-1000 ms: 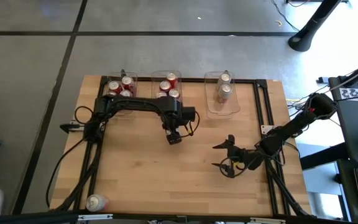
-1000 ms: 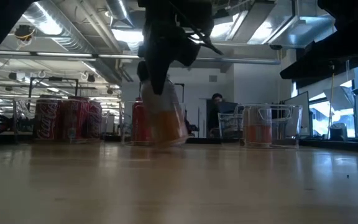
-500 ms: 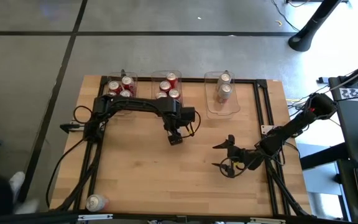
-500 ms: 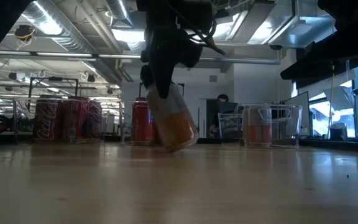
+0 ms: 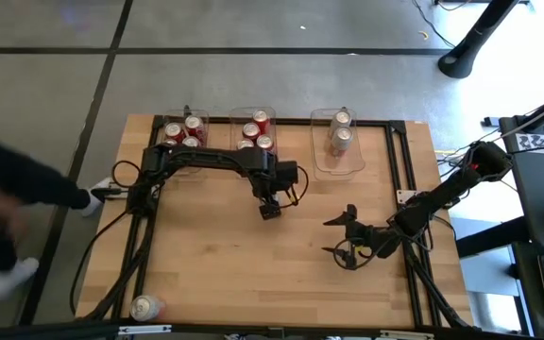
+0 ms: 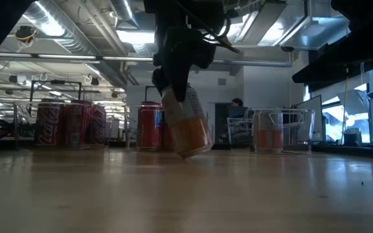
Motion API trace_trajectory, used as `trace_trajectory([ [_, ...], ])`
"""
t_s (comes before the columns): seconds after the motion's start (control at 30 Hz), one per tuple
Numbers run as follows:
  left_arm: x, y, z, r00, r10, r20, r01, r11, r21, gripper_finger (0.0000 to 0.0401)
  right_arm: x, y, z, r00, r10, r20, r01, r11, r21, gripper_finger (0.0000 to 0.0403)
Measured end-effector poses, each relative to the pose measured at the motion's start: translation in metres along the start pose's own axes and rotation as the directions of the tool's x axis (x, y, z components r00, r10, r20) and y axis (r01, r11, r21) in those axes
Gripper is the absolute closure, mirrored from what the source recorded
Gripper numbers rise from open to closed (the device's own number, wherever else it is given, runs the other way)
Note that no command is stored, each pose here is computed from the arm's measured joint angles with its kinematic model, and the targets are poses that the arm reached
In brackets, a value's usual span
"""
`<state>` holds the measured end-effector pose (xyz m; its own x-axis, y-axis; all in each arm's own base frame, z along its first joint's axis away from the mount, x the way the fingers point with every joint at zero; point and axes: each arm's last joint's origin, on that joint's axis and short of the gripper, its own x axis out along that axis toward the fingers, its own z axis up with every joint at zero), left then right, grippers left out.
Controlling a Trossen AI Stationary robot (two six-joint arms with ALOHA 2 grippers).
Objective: Sort soda cans
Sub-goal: Put the white soda can into the right transparent bin
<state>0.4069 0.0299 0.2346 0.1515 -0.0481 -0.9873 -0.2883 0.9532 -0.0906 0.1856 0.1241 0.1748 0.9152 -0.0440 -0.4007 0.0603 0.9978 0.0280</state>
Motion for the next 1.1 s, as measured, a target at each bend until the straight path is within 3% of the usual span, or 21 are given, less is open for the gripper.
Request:
trace_trajectory([
  [0.13, 0.0, 0.0, 0.0, 1.0, 0.0, 0.003, 0.0, 1.0, 0.005, 0.0084, 0.0, -0.001, 0.001, 0.999, -0.05, 0.02, 0.05, 0.999, 0.001, 0.0052],
  [0.27, 0.0, 0.0, 0.002, 1.0, -0.004, 0.019, 0.004, 1.0, 0.007, 0.0084, 0.011, -0.009, 0.0, 0.981, -0.188, 0.05, 0.188, 0.982, 0.009, 0.0052],
  [0.5, 0.0, 0.0, 0.002, 1.0, -0.005, 0.021, 0.004, 1.0, 0.028, 0.0084, 0.061, -0.047, -0.004, 0.952, -0.304, 0.039, 0.302, 0.952, 0.051, 0.0052],
  [0.67, 0.0, -0.001, 0.003, 0.999, -0.007, 0.031, 0.005, 0.999, 0.043, 0.0084, 0.091, -0.077, -0.009, 0.947, -0.314, 0.071, 0.307, 0.947, 0.088, 0.0052],
  [0.8, 0.0, -0.001, 0.004, 0.999, -0.008, 0.037, 0.006, 0.999, 0.049, 0.0084, 0.111, -0.093, -0.018, 0.944, -0.33, 0.022, 0.326, 0.941, 0.093, 0.0052],
  [1.1, 0.0, -0.001, 0.006, 0.998, -0.012, 0.058, 0.009, 0.998, 0.061, 0.0083, 0.147, -0.091, -0.023, 0.962, -0.271, -0.031, 0.272, 0.961, 0.046, 0.0052],
])
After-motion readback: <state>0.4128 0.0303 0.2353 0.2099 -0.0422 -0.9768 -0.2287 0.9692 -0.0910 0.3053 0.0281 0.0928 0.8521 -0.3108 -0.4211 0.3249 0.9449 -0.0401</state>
